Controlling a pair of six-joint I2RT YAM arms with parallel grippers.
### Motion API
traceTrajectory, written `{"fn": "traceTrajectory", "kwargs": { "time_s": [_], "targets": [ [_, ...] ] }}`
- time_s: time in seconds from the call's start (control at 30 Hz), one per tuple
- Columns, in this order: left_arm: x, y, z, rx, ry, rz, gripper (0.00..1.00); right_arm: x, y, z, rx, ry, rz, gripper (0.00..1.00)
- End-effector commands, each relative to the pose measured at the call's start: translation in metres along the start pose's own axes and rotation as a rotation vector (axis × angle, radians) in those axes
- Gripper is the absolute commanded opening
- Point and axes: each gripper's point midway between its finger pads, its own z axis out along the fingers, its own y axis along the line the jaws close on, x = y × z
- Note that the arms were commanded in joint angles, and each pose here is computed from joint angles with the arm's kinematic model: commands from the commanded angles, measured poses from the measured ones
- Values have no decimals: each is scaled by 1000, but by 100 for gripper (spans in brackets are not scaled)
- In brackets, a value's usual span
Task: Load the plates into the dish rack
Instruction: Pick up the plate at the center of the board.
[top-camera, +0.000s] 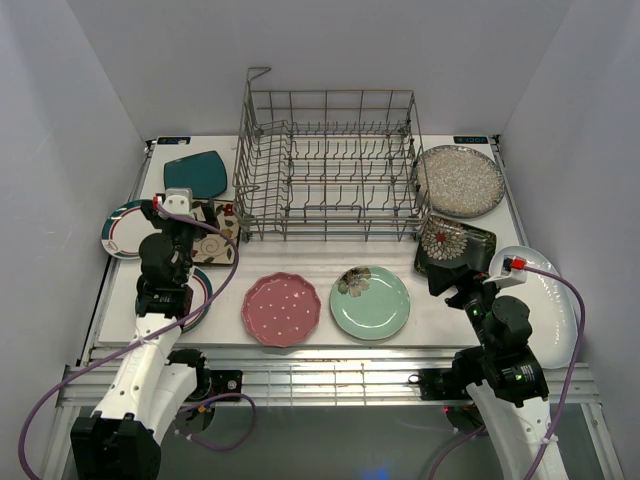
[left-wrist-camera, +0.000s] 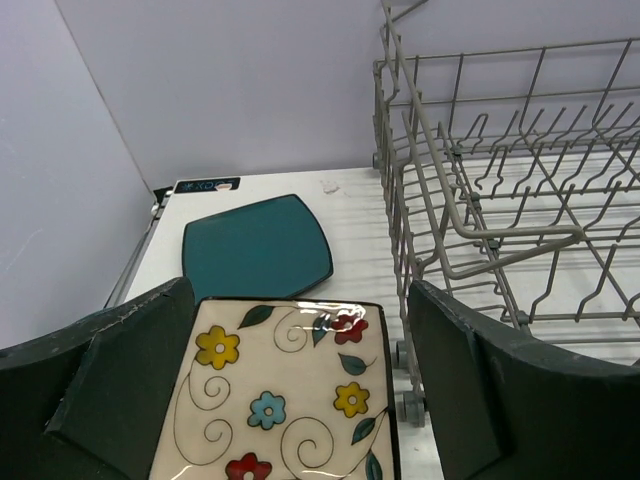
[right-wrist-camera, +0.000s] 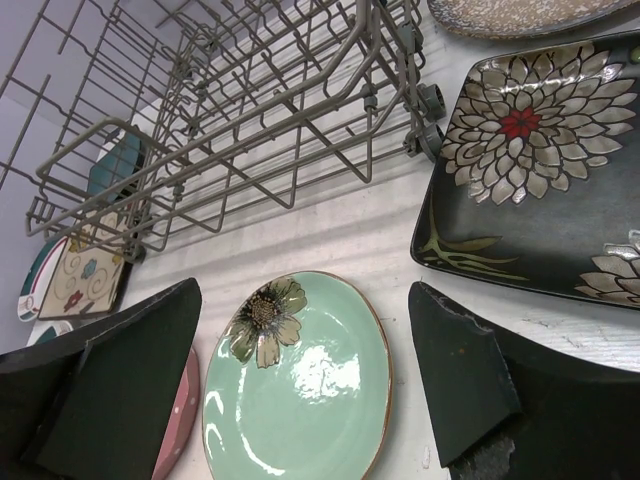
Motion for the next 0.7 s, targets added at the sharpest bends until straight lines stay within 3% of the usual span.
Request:
{"fn": "traceTrajectory", "kwargs": {
  "time_s": [0.0,0.23,0.37,0.5,0.67],
  "targets": [
    [-5,-2,0,13,-20,4,98,-24,13,-12,-66,-125,12,90],
    [-6,0,0,4,-22,0,98,-27,-15,-8,103,-155,136,90],
    [-5,0,1,3,-19,3,98,-23,-49,-10,317,-175,284,90],
    [-5,3,1,-16,-18,-1,98,-2,-73,-9,491,-109,379,90],
    [-5,1,0,-5,-20,-3,98,22,-81,1,544,-56,478,90]
  ]
}}
